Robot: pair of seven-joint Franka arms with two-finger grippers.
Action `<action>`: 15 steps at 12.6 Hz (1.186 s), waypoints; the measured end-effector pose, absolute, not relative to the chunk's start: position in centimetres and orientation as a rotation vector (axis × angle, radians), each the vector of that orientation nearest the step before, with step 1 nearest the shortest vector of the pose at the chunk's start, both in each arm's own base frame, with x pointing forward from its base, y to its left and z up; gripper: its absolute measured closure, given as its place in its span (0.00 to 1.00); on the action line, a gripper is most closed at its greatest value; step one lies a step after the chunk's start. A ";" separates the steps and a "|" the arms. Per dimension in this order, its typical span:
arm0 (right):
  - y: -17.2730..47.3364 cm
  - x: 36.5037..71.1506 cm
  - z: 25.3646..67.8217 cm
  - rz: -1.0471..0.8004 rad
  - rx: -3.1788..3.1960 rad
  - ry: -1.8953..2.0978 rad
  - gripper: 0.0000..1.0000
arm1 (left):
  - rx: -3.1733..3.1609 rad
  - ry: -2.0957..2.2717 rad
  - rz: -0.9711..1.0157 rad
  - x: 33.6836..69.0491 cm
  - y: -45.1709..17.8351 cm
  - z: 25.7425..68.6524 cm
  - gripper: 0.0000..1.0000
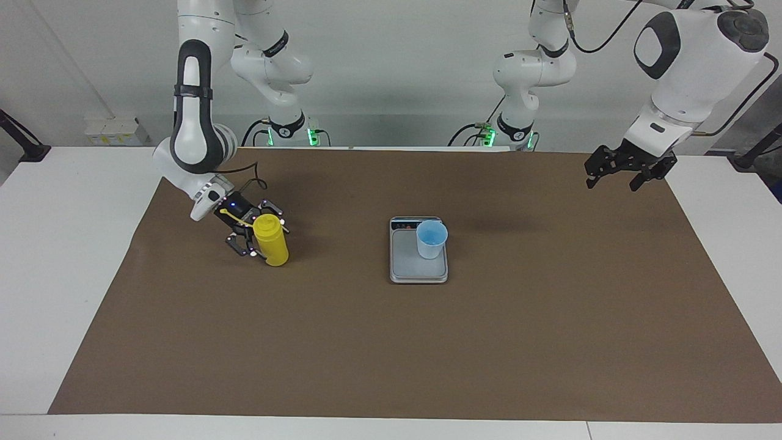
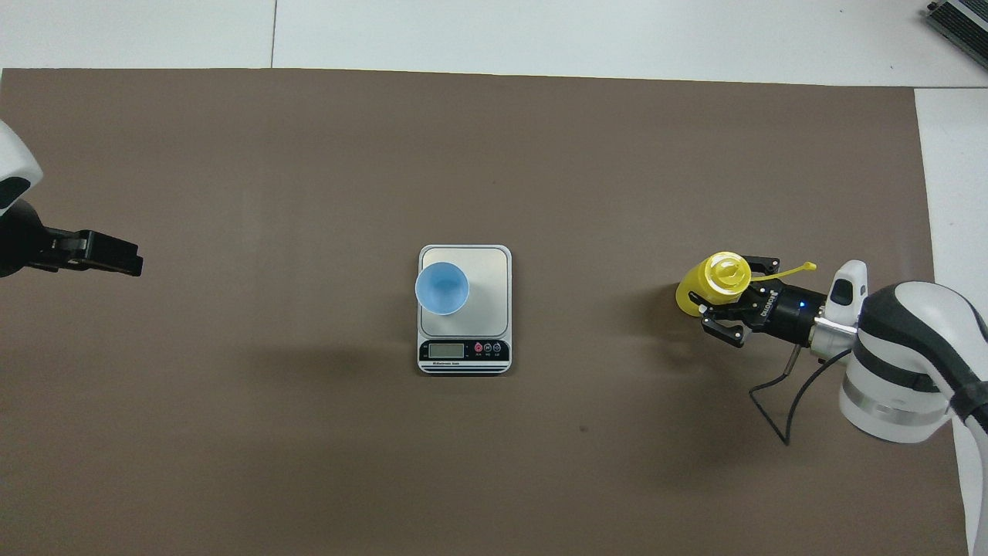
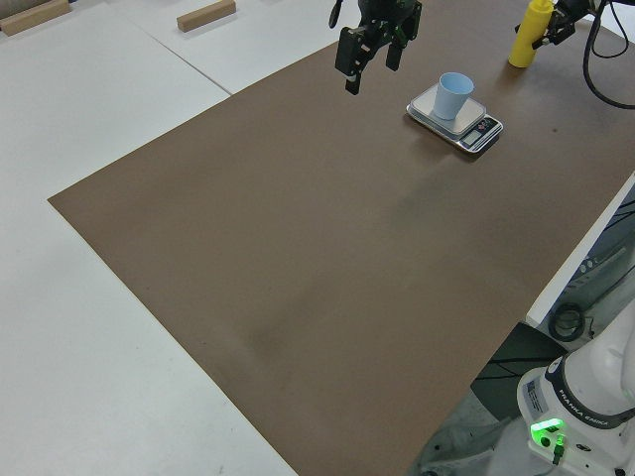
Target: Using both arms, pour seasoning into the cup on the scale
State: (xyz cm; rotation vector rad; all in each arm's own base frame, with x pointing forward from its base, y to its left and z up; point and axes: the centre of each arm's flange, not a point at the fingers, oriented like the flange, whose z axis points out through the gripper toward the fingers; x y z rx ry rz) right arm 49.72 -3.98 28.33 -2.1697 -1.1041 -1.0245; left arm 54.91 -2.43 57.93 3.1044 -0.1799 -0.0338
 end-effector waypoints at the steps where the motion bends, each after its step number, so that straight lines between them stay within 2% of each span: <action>1: -4.3 49.7 28.5 -1.030 -2.174 -1.100 0.00 | 3.104 -0.180 -0.034 54.9 -2.4 57.9 0.00; 6: -6.6 49.3 29.2 -1.041 -2.199 -1.116 0.00 | 3.104 -0.180 -0.034 54.9 -2.4 57.9 0.00; 12: -12.6 47.6 30.3 -0.912 -2.216 -1.319 0.00 | 3.104 -0.180 -0.034 54.9 -2.4 57.9 0.00; 15: -14.3 48.0 32.6 -0.798 -2.248 -1.436 0.00 | 3.104 -0.180 -0.034 54.9 -2.4 57.9 0.00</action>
